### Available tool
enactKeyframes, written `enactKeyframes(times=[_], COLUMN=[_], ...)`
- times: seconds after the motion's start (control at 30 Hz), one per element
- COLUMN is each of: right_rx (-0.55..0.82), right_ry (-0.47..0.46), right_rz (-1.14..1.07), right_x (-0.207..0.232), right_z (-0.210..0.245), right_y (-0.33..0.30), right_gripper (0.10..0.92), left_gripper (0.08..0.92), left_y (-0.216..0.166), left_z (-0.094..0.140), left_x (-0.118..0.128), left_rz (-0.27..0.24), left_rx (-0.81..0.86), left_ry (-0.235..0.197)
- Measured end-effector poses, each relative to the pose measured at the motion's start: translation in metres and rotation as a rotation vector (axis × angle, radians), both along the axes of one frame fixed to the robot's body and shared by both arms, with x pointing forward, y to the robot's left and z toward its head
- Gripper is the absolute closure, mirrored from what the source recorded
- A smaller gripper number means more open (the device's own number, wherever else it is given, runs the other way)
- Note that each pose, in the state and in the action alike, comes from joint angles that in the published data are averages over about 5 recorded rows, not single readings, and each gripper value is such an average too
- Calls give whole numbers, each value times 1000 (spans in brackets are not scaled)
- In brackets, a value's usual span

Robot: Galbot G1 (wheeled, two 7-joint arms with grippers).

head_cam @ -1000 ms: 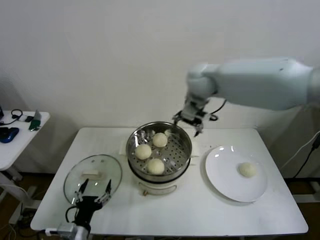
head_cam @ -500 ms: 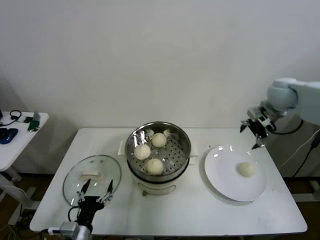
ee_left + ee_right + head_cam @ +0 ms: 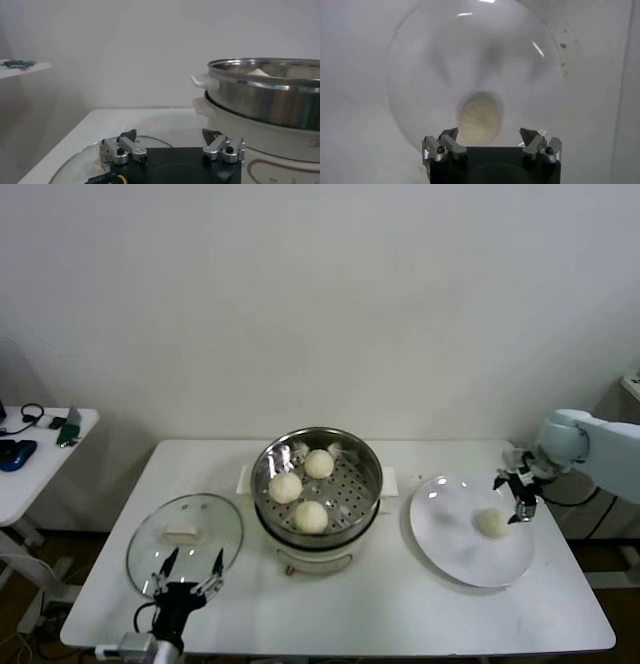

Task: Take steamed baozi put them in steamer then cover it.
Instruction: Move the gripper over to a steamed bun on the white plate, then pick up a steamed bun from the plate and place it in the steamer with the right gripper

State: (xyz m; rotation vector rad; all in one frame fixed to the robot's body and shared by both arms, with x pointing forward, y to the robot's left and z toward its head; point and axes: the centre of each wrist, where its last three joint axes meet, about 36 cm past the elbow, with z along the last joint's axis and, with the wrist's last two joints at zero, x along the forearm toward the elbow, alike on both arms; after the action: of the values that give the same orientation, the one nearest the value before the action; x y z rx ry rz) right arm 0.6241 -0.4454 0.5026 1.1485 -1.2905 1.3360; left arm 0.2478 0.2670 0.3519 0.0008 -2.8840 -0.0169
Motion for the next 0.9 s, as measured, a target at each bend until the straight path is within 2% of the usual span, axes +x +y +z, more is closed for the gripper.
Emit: enactKeyframes(times=[0.33,0.6,0.9], right_rx=[1,11,29], right_ry=[5,6,7], right_rz=[-39,-55,-58], right_x=[2,4,6], right_z=[-36,-44,-38], right_y=[-1,-1,0], right_gripper=[207,324,382], left_gripper=[177,177,177], left_y=[1,0,-1], left_z=[-2,-2,-1], left_x=[-1,0,-2], left_rz=[1,1,-2], left_rx=[2,2,4], left_ry=[5,2,4])
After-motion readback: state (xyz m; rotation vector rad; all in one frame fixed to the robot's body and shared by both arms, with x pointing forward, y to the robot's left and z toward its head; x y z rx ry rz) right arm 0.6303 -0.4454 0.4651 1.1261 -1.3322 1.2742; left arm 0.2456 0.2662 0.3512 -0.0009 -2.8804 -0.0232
